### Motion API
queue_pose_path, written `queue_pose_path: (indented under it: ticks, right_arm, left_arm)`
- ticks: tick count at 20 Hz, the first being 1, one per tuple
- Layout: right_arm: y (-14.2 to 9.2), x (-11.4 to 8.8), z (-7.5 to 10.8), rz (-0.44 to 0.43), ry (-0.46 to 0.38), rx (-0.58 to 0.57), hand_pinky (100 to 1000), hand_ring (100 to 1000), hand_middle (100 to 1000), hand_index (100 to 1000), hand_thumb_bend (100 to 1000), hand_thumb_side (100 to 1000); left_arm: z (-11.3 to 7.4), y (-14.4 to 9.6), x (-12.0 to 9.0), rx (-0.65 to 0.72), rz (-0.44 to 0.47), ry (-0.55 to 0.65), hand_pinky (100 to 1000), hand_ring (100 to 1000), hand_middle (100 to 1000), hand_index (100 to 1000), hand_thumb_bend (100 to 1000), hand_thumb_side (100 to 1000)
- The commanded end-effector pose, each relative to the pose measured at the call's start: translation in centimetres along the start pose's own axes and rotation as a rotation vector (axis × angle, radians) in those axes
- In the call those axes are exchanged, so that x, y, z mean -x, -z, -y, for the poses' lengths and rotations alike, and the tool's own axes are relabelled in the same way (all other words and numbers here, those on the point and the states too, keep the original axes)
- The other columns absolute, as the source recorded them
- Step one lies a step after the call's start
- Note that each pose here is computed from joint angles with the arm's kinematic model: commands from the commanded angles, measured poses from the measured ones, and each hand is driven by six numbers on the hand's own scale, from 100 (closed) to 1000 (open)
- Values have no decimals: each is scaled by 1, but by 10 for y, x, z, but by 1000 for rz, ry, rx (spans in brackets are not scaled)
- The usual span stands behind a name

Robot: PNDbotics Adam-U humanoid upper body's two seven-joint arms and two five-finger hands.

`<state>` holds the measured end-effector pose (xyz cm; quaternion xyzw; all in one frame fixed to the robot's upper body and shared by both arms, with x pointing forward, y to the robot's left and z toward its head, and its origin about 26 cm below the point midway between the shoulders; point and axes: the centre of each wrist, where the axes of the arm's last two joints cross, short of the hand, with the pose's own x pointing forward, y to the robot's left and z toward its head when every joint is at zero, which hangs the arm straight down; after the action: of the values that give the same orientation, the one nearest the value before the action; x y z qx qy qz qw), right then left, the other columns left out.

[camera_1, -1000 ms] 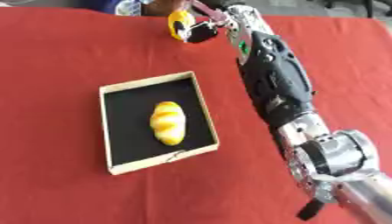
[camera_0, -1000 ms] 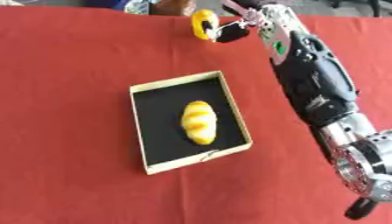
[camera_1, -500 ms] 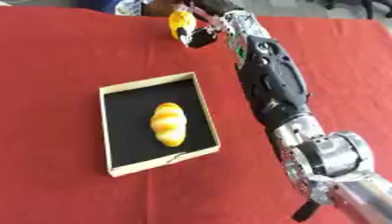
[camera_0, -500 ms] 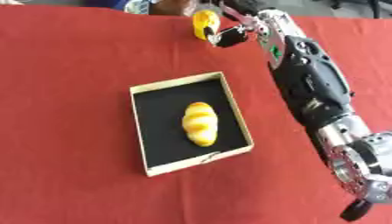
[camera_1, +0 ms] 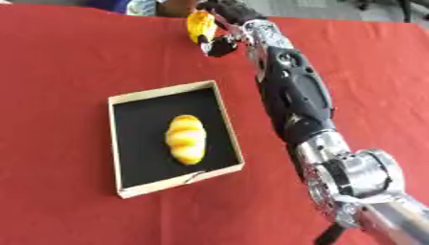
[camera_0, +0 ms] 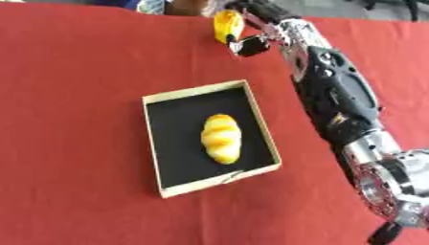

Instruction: Pick up objects on the table and place them in the box.

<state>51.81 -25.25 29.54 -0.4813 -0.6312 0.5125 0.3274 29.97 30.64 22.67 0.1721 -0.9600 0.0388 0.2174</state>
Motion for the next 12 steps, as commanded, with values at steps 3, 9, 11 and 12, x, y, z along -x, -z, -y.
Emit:
queue_pose_path:
  ticks: [3,9,11,12]
  right_arm:
    - [1,6,19,-51,-56,40,883,995,863,952,116,256]
    - [4,-1,14,-87,-129,59,804,836,639,824,206,100]
    - [4,-3,14,-84,-130,104,771,768,540,717,123,100]
    - [5,-4,13,-82,-123,134,753,735,506,678,100,100]
  left_arm:
    - [-1,7,-6,8,32,-2,839,834,677,802,100,721]
    - [0,7,-6,9,31,-6,840,834,676,801,100,723]
    - [0,7,-6,9,28,-7,840,834,676,801,100,723]
    - [0,7,-6,9,28,-7,840,834,676,801,100,722]
